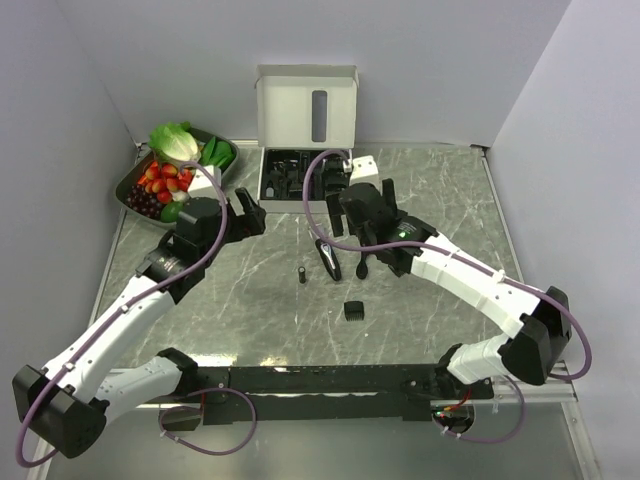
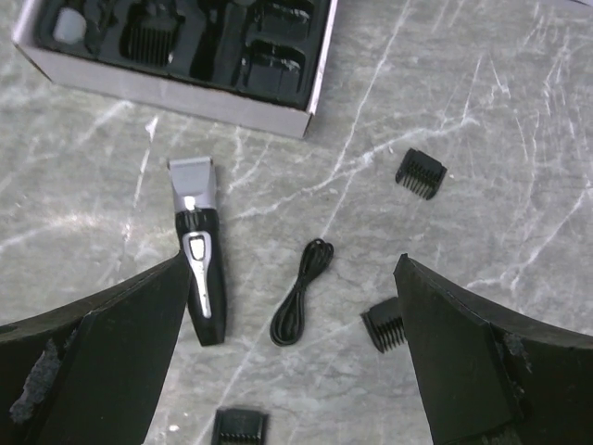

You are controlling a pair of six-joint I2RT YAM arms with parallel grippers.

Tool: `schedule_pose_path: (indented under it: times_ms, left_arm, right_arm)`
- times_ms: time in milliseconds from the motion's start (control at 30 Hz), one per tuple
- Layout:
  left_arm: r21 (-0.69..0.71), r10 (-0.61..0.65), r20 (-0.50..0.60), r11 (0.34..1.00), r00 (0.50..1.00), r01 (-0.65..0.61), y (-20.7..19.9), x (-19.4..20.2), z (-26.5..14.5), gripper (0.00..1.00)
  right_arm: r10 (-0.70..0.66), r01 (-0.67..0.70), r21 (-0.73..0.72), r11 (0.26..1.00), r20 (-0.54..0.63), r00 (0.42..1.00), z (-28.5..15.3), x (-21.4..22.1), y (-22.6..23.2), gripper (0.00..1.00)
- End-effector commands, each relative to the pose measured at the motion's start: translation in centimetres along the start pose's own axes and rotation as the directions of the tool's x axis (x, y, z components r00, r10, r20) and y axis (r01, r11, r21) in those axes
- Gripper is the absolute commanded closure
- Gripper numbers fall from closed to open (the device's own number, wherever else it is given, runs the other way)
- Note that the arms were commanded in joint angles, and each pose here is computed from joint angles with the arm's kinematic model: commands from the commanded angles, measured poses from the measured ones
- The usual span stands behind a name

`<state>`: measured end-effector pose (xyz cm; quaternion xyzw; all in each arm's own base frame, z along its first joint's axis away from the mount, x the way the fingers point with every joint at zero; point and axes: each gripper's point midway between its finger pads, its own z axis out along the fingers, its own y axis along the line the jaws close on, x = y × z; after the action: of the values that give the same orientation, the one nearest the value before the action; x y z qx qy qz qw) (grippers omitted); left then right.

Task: Sort the hair-cutting tools

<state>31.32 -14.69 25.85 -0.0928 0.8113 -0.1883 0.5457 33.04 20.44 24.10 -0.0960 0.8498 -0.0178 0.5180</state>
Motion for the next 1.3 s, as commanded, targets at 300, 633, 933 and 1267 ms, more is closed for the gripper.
schedule_pose_path:
  times_ms: [300, 633, 933, 1267]
  left_arm:
    - [-0.002, -0.05, -0.009, 0.999, 0.999, 0.05, 0.5, 1.7, -0.1, 0.03]
    - [-0.041, -0.067, -0.005, 0.997, 0.998, 0.067, 2.0, 2.6, -1.3, 0.03]
    - [-0.057, -0.08, -0.008, 0.995, 0.997, 0.079, 2.6, 3.0, -1.8, 0.03]
    - [-0.059, -0.077, -0.005, 0.995, 0.997, 0.076, 2.6, 2.8, -2.0, 0.03]
  right_arm:
    - [-0.077, 0.07, -0.151, 0.986, -0.043, 0.996, -0.2, -2.6, 1.6, 0.0]
    - [-0.117, 0.042, -0.27, 0.962, -0.27, 0.956, 5.0, 0.8, 4.5, 0.0]
    - [-0.16, 0.015, -0.327, 0.945, -0.423, 0.892, 10.1, 5.4, 7.4, 0.03]
    - [-0.211, 0.017, -0.348, 0.938, -0.528, 0.823, 12.5, 10.4, 8.7, 0.11]
